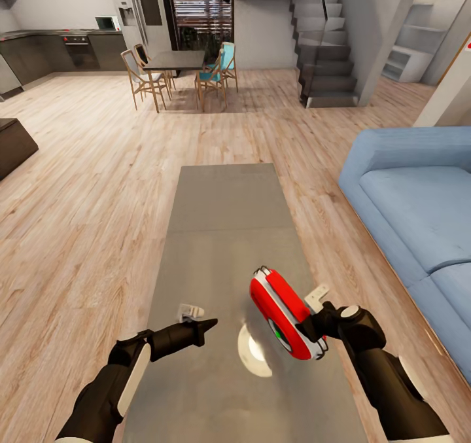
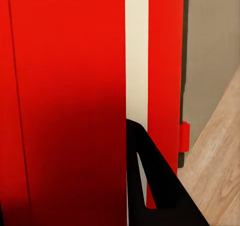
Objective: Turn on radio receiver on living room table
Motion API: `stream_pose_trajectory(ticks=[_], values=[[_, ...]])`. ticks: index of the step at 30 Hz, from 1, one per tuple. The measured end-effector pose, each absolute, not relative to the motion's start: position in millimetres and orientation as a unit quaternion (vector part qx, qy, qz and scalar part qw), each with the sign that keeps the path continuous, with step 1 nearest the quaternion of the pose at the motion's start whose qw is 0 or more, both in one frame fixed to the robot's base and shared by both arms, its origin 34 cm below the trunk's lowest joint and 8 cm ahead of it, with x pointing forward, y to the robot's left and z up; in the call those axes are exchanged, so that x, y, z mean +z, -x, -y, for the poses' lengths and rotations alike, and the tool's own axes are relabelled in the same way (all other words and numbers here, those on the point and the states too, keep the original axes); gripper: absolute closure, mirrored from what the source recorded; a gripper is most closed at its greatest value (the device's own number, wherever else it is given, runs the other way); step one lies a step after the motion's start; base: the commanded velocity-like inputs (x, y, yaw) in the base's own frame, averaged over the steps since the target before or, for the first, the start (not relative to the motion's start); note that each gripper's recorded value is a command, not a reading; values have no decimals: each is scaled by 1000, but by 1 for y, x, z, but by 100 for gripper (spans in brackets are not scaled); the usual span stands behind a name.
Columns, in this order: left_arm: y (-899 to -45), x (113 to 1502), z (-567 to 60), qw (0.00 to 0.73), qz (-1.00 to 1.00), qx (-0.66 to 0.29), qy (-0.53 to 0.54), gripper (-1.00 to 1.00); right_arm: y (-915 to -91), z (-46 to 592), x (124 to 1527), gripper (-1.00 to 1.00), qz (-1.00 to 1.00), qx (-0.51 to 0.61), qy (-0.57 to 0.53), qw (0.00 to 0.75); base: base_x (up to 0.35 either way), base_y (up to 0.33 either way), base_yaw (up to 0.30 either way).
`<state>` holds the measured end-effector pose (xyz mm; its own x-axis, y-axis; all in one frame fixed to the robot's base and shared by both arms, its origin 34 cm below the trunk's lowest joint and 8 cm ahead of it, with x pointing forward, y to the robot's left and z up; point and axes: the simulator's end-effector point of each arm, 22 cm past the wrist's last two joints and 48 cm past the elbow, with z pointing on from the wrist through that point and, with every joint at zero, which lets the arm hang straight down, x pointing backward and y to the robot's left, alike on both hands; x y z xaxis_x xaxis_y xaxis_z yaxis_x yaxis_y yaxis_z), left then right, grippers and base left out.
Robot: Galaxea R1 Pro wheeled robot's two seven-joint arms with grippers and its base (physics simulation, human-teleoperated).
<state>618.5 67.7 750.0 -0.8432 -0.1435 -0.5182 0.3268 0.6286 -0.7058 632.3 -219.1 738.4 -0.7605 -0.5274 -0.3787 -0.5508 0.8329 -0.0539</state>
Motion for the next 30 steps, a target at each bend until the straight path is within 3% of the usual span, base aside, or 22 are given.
stream_pose_trajectory(ticks=[13,30], values=[[-600,723,-69,245,-870,-425,-40,100,-633,209,743,100,-937,55,279,202,0,0,0],[-601,721,-70,258,-868,-421,-45,100,-617,205,717,100,-946,57,269,172,0,0,0]])
